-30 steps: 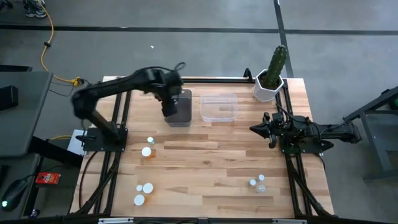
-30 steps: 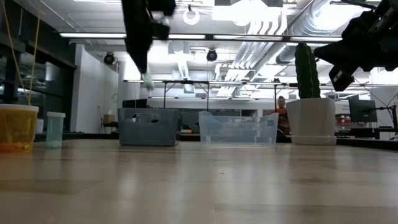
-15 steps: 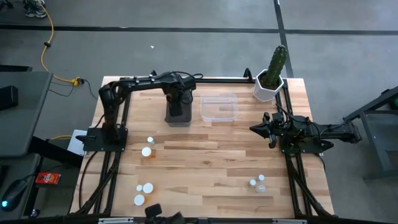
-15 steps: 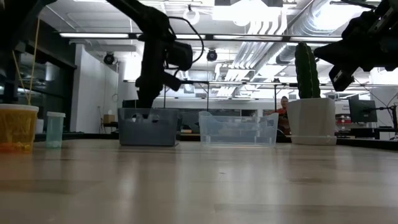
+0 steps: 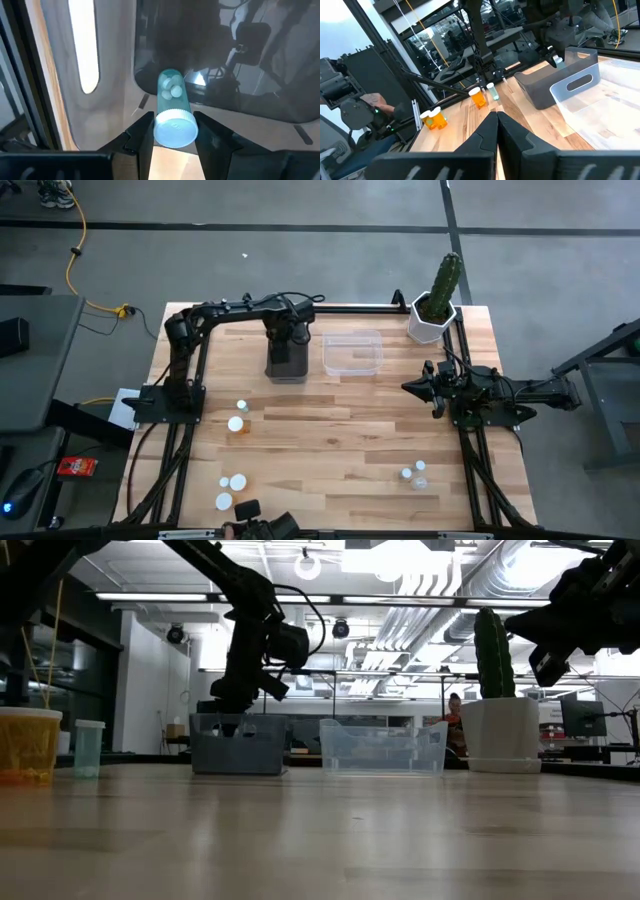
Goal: Pick and place medicine bottles into bin by pill shape (circle, oval)
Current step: Put the blue tablet bottle into the black bin
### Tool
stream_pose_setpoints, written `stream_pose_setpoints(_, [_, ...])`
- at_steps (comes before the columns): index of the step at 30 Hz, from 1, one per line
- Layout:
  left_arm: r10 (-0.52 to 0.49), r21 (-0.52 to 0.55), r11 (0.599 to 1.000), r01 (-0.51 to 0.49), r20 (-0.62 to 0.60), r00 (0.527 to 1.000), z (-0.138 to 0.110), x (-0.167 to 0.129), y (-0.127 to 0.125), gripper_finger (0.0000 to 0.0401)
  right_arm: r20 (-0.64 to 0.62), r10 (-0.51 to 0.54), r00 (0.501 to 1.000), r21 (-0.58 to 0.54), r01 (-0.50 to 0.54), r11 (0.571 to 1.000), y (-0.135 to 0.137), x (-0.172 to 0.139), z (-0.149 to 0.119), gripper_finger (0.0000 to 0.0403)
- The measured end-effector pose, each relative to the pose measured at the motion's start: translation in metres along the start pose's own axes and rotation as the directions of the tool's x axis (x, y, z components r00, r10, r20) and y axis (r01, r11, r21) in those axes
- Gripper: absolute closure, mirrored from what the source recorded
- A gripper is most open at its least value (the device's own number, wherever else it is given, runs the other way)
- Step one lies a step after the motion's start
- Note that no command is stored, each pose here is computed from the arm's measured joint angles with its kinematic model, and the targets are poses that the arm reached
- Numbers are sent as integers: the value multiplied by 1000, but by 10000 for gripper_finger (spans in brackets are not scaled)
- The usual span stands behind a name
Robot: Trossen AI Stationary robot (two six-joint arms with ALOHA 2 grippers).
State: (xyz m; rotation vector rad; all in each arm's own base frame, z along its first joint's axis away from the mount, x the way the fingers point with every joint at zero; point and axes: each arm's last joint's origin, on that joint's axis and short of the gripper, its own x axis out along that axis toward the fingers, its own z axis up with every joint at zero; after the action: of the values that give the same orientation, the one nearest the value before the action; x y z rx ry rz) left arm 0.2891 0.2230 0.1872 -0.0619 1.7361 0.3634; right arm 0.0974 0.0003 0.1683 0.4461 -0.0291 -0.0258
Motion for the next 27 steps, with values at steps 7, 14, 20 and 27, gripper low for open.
stream_pose_setpoints(7, [-1,15,1000,1,1,1000,0,0,0,270,0,0,1000,0,0,1000,0,0,0,402])
stream_pose_setpoints(14, [-4,-8,1000,4,0,1000,0,0,0,224,0,0,1000,0,0,1000,0,0,0,402])
stream_pose_setpoints(20, [1,-17,1000,-1,25,1000,-3,-19,4,186,0,0,1000,0,0,1000,0,0,0,402])
stream_pose_setpoints(27, [-4,-116,993,22,154,988,-7,-71,14,174,0,0,1000,0,0,1000,0,0,0,402])
